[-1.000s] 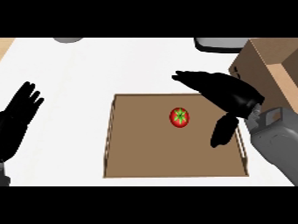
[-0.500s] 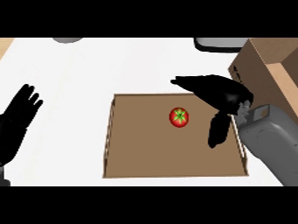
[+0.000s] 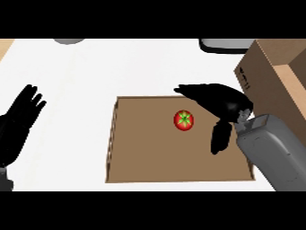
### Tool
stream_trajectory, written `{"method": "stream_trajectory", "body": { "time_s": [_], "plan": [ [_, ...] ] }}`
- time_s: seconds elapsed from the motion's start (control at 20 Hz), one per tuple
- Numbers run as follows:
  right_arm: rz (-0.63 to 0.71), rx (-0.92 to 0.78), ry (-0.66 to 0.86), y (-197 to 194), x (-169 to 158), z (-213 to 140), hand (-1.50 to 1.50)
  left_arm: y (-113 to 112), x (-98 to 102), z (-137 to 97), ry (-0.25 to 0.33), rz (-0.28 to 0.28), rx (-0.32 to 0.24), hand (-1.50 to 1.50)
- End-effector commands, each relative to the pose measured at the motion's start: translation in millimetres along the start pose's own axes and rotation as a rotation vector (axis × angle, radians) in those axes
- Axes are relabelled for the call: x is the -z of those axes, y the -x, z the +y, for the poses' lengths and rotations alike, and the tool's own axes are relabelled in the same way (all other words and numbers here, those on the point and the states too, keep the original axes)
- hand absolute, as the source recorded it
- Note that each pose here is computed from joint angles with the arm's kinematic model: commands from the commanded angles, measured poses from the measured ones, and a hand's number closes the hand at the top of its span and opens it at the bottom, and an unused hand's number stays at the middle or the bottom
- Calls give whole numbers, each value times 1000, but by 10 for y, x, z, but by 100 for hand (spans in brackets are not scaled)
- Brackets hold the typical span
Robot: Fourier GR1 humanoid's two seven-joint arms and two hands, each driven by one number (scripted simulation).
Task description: Pick the tomato from the tray and place it in the cardboard box
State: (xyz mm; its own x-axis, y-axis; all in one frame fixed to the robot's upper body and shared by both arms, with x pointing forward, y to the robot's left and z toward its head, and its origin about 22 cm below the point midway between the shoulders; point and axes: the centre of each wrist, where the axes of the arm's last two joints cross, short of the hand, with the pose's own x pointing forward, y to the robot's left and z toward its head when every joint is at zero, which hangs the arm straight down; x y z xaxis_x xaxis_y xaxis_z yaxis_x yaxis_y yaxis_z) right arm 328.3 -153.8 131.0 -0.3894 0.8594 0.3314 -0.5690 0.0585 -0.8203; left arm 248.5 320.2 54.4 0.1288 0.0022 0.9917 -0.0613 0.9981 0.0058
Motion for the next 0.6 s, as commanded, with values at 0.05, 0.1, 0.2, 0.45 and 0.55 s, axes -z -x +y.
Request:
{"method": "stream_trajectory", "body": {
  "time_s": [0.05, 0.1, 0.2, 0.45, 0.55],
  "plan": [
    [-31, -7, 31, 7, 49, -59, -150, 68, 65, -151, -8, -14, 17, 0],
    [-37, -13, 39, -20, 137, 141, -150, 165, 17, -88, 2, -22, -2, 0],
    [-55, -9, 52, -109, -15, 222, -150, 39, -179, 80, -4, 4, 8, 0],
    [2, -80, 36, -172, 152, 60, -150, 25, -30, 7, 6, 5, 7, 0],
    [2, -71, 22, -94, 209, 119, -150, -29, -53, -63, -11, -12, -6, 0]
  ]
}}
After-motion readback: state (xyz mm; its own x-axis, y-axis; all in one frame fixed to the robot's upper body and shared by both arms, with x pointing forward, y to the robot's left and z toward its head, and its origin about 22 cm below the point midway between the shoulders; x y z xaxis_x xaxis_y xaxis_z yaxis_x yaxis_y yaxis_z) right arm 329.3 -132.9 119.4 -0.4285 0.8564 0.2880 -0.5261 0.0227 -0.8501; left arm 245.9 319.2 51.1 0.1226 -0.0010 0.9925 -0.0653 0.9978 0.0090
